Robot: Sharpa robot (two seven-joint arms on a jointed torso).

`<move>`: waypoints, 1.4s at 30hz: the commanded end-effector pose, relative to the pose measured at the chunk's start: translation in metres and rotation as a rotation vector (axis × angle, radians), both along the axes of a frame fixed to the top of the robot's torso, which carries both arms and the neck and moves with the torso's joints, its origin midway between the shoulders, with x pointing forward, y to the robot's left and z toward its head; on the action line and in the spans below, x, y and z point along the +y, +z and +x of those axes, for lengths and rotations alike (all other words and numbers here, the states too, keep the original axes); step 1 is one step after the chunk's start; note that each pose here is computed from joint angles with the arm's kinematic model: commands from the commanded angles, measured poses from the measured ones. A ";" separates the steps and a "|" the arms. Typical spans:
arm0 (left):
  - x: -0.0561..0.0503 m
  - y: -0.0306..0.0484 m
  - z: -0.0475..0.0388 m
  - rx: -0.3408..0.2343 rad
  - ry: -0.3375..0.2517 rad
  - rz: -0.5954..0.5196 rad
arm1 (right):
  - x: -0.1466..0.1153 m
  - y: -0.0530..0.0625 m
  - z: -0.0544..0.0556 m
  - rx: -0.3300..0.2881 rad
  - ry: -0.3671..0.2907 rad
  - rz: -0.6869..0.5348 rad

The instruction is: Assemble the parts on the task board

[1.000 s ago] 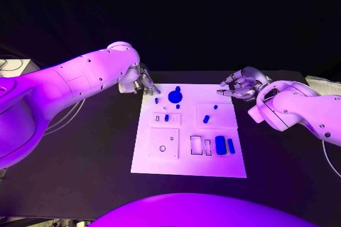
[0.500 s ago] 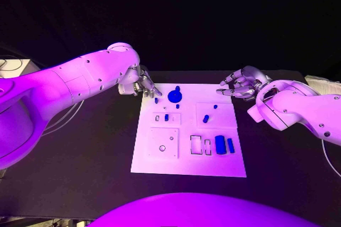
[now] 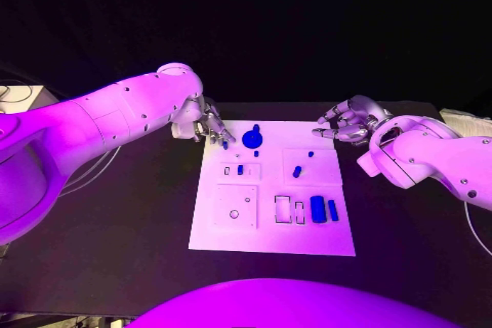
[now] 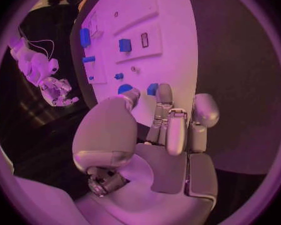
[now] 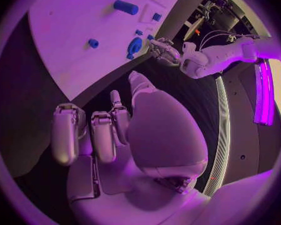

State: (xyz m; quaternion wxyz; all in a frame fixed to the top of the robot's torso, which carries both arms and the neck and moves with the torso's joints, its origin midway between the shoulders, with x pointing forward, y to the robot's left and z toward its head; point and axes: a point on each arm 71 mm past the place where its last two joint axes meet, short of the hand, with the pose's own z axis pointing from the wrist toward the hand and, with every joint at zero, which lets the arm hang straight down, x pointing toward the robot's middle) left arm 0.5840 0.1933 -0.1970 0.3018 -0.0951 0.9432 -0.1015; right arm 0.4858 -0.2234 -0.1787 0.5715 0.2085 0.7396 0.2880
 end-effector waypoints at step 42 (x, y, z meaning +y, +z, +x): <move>-0.003 -0.0029 -0.0042 0.008 0.027 -0.072 | 0.001 0.000 0.000 -0.007 0.012 -0.007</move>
